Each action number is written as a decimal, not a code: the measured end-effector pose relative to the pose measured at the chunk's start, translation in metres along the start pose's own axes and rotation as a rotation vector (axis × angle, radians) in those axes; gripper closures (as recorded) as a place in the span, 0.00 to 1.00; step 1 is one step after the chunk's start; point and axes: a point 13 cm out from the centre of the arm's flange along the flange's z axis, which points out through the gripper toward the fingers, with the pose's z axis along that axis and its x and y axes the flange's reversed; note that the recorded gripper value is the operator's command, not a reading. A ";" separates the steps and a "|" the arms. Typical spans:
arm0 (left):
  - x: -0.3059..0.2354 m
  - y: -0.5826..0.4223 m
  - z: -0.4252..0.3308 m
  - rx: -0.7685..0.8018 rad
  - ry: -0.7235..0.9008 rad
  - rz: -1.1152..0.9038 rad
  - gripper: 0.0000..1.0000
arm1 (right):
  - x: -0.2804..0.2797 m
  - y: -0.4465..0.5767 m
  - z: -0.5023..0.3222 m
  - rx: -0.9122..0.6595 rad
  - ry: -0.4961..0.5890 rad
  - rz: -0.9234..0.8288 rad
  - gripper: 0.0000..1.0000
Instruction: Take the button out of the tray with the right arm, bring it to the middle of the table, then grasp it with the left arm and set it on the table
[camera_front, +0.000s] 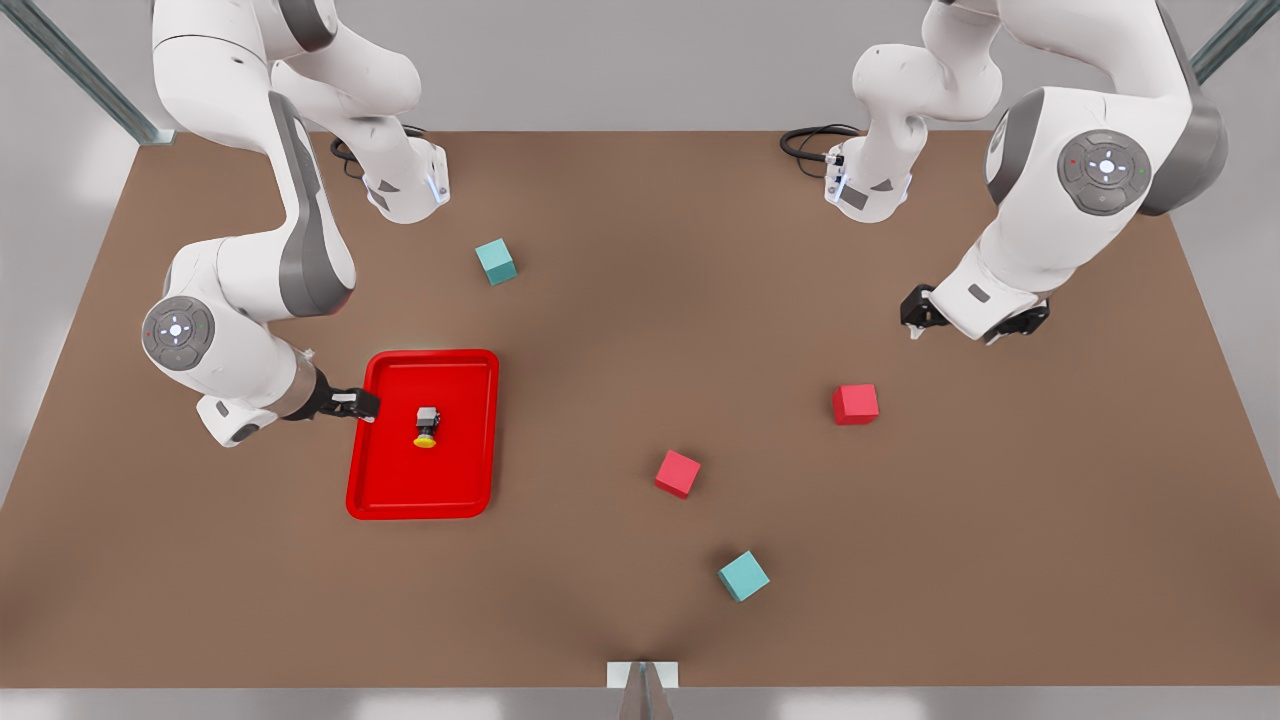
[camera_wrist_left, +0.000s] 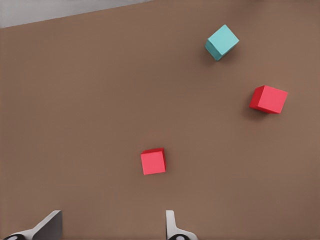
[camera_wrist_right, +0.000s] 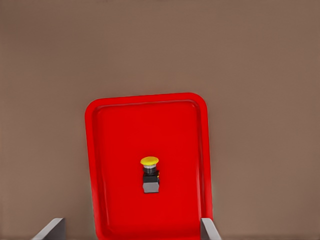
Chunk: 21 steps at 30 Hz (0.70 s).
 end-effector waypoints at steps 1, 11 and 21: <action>0.000 0.000 0.000 0.000 -0.001 -0.001 0.00 | 0.000 0.001 0.001 0.000 0.001 0.000 0.00; -0.001 -0.002 0.004 0.000 0.003 -0.003 0.00 | 0.021 0.032 0.073 -0.021 0.153 -0.044 0.00; -0.001 -0.002 0.010 -0.002 0.013 -0.008 0.00 | 0.059 0.022 0.191 -0.010 0.191 0.008 0.00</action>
